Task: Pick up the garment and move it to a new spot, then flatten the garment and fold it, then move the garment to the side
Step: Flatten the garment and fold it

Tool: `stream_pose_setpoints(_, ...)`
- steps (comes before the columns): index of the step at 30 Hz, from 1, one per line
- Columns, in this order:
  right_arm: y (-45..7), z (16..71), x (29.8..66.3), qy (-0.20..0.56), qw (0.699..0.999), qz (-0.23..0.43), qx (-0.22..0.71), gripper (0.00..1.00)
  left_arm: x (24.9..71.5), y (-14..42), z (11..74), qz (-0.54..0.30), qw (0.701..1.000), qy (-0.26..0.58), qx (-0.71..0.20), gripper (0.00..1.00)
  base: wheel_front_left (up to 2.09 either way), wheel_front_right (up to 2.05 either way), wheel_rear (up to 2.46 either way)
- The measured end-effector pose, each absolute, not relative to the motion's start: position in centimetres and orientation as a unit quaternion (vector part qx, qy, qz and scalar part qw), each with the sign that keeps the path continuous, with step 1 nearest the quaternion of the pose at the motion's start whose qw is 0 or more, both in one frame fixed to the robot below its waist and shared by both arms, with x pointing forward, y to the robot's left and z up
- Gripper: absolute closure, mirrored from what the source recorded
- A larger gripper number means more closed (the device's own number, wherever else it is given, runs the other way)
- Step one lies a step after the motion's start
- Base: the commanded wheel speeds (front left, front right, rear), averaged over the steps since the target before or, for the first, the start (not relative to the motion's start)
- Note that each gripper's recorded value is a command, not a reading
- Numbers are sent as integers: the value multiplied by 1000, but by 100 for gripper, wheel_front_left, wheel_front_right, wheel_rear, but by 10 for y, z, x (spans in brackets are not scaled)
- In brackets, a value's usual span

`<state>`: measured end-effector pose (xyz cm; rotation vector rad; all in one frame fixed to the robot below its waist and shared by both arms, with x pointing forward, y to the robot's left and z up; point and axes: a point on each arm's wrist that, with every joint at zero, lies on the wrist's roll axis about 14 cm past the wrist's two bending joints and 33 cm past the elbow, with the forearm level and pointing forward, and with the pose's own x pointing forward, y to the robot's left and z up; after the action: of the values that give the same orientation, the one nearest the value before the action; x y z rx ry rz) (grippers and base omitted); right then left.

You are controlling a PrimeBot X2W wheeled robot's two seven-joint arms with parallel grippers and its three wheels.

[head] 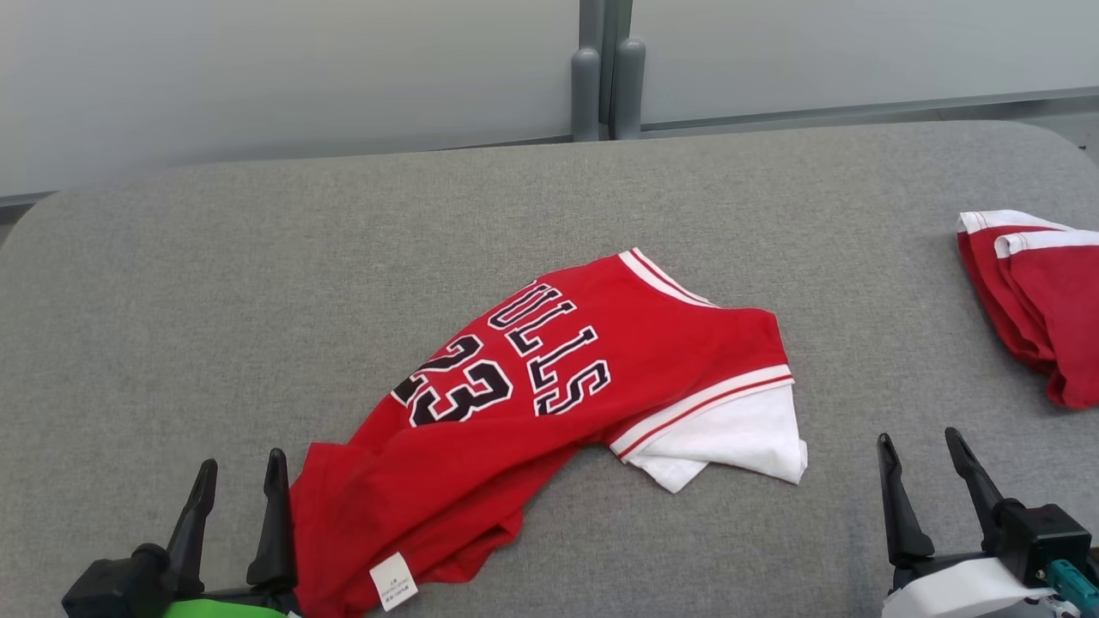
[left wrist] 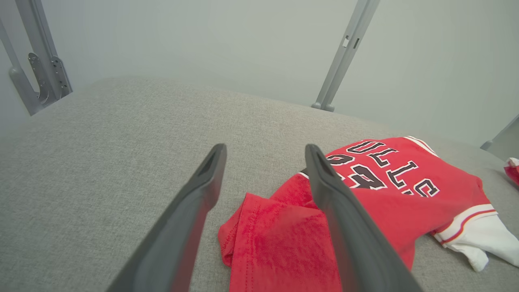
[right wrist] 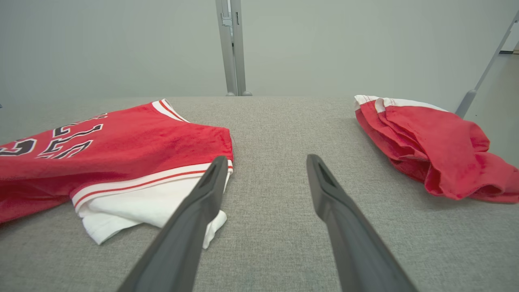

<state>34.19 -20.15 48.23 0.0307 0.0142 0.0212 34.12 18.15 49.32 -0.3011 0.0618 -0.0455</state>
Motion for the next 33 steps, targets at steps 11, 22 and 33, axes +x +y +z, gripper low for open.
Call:
stream_pose_setpoints(11,-210,499,325,-21,1000,4,11,0,320,182,499,-27,993,-1,-113,0,0,0,0)
stream_pose_setpoints(22,-217,508,333,-34,999,-4,-11,0,327,185,485,-61,996,13,-59,0,0,0,0)
stream_pose_setpoints(33,-194,499,340,-22,1000,20,-1,0,324,202,468,-36,997,34,-59,0,0,0,0)
